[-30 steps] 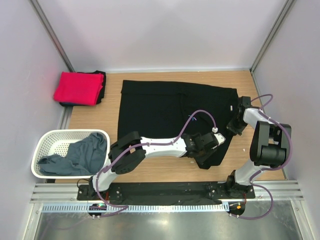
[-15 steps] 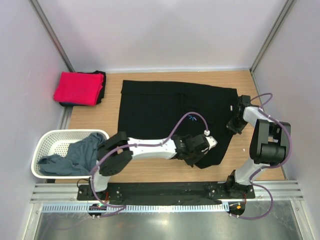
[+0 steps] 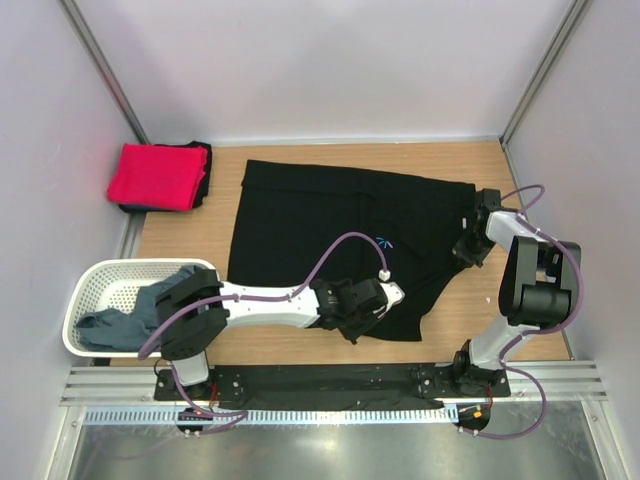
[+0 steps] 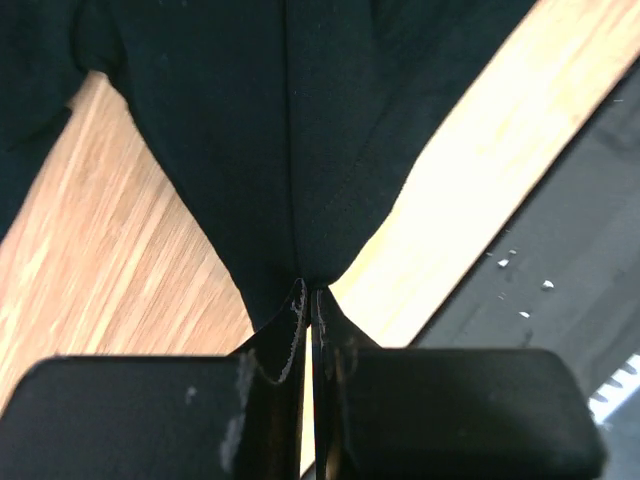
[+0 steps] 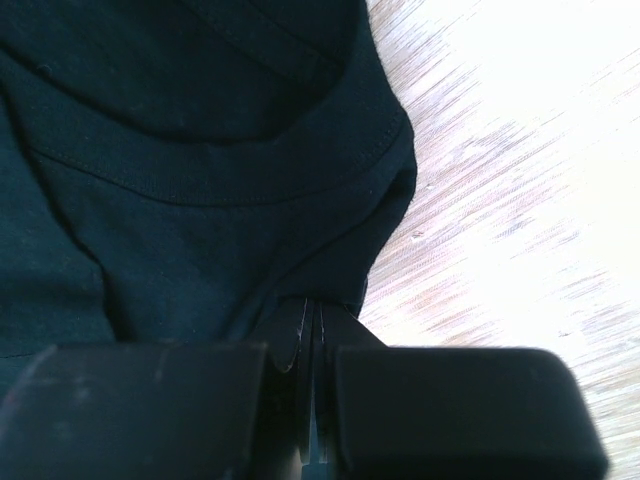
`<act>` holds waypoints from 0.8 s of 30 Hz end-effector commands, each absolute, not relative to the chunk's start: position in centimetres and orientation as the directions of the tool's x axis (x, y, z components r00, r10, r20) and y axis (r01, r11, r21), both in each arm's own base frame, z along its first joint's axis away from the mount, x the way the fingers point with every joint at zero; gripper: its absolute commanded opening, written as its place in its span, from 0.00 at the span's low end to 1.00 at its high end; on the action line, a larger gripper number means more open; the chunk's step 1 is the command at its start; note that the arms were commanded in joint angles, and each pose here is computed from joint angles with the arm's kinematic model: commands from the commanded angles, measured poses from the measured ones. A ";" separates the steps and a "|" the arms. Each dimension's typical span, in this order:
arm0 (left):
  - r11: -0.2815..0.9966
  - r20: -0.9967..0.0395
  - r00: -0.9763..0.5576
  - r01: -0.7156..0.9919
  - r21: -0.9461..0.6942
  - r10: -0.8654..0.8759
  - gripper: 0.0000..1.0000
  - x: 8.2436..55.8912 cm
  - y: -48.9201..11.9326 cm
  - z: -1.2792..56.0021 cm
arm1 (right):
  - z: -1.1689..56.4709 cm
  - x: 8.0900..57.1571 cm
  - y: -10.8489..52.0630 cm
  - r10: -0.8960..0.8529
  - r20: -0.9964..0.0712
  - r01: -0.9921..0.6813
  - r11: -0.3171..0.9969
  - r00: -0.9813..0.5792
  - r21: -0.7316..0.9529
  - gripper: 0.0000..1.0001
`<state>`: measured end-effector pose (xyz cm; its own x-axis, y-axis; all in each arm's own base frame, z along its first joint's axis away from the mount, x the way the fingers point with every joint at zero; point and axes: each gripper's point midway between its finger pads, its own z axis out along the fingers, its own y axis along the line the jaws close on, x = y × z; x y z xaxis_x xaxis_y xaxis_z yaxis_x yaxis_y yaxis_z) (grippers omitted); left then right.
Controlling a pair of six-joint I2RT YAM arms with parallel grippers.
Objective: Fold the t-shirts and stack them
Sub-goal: Fold the tshirt
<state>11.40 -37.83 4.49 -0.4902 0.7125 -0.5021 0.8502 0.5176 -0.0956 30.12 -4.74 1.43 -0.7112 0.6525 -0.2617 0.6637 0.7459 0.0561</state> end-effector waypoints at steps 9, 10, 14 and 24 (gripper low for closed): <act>0.516 -0.504 -0.508 0.845 -0.138 0.698 0.42 10.7 -38.6 6.2 | 4.8 30.5 -5.1 0.636 -0.302 0.649 0.758 -0.710 0.071 0.21; 0.516 -0.521 -0.505 0.845 -0.138 0.688 0.58 10.9 -38.8 7.1 | 5.8 30.6 -5.0 0.633 -0.317 0.643 0.761 -0.706 0.088 0.28; 0.600 -0.599 -0.544 0.790 -0.129 0.587 0.71 14.2 -39.7 12.0 | 11.3 30.7 -5.2 0.609 -0.399 0.617 0.777 -0.685 0.126 0.54; 0.955 -0.512 -0.859 0.166 -0.245 0.019 0.79 27.6 -29.2 14.5 | 14.5 27.8 -1.8 0.649 -0.405 0.588 0.759 -0.644 0.280 0.70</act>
